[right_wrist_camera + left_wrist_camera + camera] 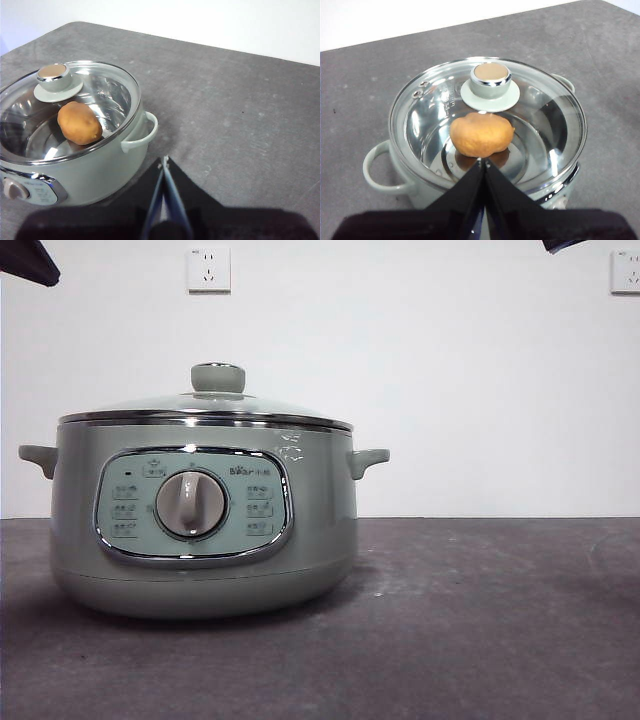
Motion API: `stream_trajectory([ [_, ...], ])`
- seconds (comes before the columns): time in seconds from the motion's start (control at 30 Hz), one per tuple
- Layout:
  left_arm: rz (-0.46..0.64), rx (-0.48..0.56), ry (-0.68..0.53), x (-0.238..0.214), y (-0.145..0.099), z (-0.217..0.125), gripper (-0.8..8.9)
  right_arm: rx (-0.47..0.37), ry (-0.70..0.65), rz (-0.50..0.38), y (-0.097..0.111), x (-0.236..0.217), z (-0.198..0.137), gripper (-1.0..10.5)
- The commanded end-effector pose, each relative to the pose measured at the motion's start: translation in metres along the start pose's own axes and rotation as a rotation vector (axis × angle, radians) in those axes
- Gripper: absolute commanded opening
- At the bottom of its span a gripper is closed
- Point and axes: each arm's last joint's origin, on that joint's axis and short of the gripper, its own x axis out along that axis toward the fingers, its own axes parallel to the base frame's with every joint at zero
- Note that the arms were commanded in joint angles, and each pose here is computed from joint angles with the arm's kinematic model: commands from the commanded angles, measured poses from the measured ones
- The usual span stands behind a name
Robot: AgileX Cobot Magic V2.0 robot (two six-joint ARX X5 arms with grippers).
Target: Pick up the potato,open the lid,put the potato in the pot,close the lid
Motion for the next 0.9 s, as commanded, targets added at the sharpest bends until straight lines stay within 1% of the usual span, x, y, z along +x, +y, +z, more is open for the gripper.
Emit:
stream_trajectory([
  [0.03, 0.010, 0.056, -0.008, -0.004, 0.001, -0.001, -0.04, 0.009, 0.003, -0.003, 0.000, 0.001, -0.002, 0.0],
  [0.17, 0.048, 0.077, -0.080, -0.020, 0.011, 0.002, -0.04, 0.009, 0.003, -0.002, 0.000, 0.001, -0.002, 0.0],
  [0.27, 0.077, 0.053, -0.129, -0.029, 0.020, -0.002, -0.04, 0.009, 0.003, -0.002, 0.000, 0.001, -0.002, 0.0],
  [0.33, 0.115, 0.037, -0.163, -0.031, 0.026, -0.009, -0.04, 0.009, 0.003, -0.002, 0.000, 0.001, -0.002, 0.0],
  [0.47, 0.227, 0.001, -0.216, -0.029, 0.039, -0.033, -0.04, 0.009, 0.003, -0.002, 0.000, 0.001, -0.002, 0.0],
  [0.63, 0.256, -0.019, -0.257, -0.019, 0.049, -0.073, -0.04, 0.009, 0.003, -0.002, 0.000, 0.001, -0.002, 0.0],
  [0.9, 0.312, -0.036, -0.259, -0.004, 0.058, -0.120, -0.04, 0.009, 0.003, -0.002, 0.000, 0.001, -0.002, 0.0],
])
